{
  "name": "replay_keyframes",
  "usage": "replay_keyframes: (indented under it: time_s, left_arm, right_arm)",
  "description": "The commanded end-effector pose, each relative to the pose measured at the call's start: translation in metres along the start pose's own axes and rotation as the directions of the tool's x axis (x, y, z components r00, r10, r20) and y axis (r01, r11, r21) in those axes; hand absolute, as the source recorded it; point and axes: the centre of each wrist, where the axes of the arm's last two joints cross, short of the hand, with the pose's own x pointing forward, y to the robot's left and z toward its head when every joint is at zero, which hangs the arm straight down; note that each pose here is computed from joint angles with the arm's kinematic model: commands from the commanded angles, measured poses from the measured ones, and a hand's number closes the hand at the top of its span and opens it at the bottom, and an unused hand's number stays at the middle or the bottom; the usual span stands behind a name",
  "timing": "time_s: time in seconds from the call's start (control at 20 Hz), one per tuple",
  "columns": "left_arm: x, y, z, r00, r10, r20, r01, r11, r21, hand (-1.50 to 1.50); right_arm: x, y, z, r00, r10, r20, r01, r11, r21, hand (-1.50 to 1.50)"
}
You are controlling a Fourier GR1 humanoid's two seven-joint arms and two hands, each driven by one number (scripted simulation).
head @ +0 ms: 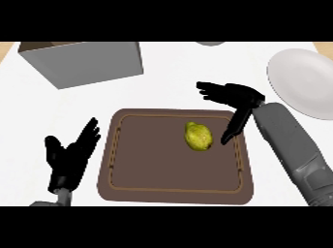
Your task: Pick the pear from the tray and place it in the plate
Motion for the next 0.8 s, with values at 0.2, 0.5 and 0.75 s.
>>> replay_keyframes:
  time_s: [0.2, 0.5, 0.75]
  left_arm:
    - [-0.011, 0.019, 0.009, 1.000, -0.002, -0.009, 0.002, 1.000, -0.008, 0.00]
    - [-0.002, -0.018, 0.015, 0.999, 0.012, -0.040, -0.011, 1.000, 0.001, 0.00]
    - [-0.008, 0.007, -0.002, 1.000, -0.011, -0.015, 0.011, 1.000, 0.005, 0.00]
  right_arm:
    - [0.005, 0.020, -0.020, 0.991, 0.108, -0.077, -0.111, 0.993, -0.033, -1.50]
    - [-0.024, 0.035, -0.012, 0.991, 0.100, -0.090, -0.100, 0.995, 0.003, -1.50]
    - [-0.015, 0.045, -0.031, 0.991, 0.103, -0.087, -0.098, 0.993, 0.059, -1.50]
